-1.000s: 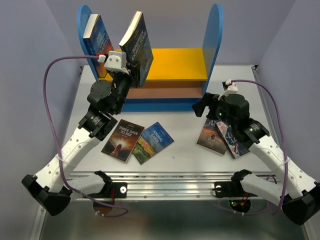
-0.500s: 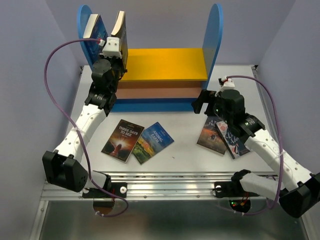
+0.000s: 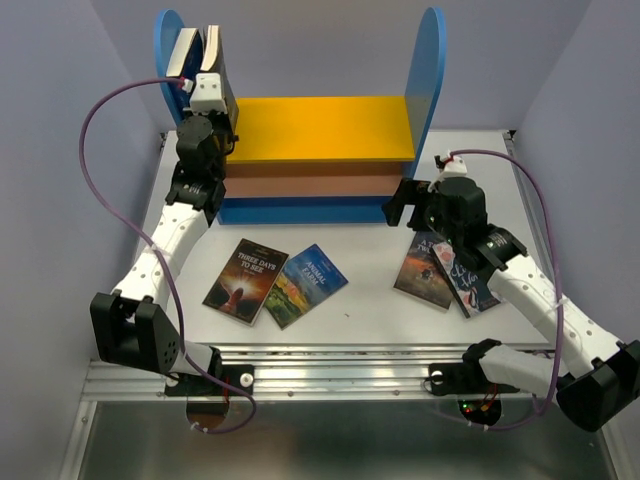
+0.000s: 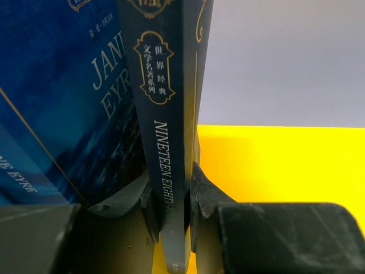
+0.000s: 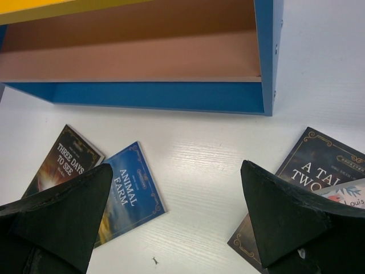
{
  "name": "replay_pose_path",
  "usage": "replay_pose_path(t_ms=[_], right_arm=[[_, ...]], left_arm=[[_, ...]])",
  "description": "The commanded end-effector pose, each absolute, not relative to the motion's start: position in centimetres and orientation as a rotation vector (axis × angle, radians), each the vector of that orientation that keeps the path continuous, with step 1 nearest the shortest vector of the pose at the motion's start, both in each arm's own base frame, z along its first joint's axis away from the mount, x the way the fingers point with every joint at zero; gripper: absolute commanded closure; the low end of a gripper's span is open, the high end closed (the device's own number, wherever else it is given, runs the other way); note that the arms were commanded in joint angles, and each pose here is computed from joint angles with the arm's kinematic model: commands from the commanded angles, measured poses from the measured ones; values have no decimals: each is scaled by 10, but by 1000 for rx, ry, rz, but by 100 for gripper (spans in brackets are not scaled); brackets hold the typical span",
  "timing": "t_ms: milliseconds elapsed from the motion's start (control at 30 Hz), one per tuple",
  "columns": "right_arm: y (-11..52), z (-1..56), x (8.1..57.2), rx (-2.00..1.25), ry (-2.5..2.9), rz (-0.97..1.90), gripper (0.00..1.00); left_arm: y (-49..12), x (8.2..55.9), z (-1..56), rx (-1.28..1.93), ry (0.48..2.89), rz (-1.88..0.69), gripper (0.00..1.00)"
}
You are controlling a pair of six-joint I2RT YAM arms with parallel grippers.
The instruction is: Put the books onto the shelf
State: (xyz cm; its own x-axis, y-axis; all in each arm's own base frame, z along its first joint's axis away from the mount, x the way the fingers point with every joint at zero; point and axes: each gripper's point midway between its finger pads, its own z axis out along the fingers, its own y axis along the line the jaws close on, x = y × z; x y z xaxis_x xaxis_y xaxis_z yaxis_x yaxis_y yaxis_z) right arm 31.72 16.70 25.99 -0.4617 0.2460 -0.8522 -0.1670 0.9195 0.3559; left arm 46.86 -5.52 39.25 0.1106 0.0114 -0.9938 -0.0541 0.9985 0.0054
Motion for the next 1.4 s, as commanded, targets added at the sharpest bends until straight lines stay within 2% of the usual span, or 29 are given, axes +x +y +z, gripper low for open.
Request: replay_pose_path(t_ms=[0, 333, 567, 600, 633, 667, 1000, 1367], right_arm=[[164, 289, 322, 64, 1917, 473, 0], [157, 291, 317, 84, 1906, 460, 0], [155, 288, 316, 88, 1911, 454, 0], [156, 288, 316, 86, 1910, 458, 0], [156, 287, 316, 87, 1913, 457, 0], [156, 286, 316, 87, 1914, 457, 0], [155, 285, 311, 84, 1914, 471, 0], [157, 283, 308, 81, 1917, 490, 0]], left_arm=[[-28, 455, 442, -122, 1289, 141, 100], [-5, 459, 430, -160, 1309, 218, 100], [-5, 448, 432, -190, 1297, 170, 99], [-5, 447, 432, -198, 1295, 168, 96], [-3, 447, 430, -211, 1298, 170, 83], [0, 446, 428, -229, 1301, 178, 78], [6, 444, 421, -313, 1334, 162, 53], [13, 439, 417, -395, 1364, 162, 50]])
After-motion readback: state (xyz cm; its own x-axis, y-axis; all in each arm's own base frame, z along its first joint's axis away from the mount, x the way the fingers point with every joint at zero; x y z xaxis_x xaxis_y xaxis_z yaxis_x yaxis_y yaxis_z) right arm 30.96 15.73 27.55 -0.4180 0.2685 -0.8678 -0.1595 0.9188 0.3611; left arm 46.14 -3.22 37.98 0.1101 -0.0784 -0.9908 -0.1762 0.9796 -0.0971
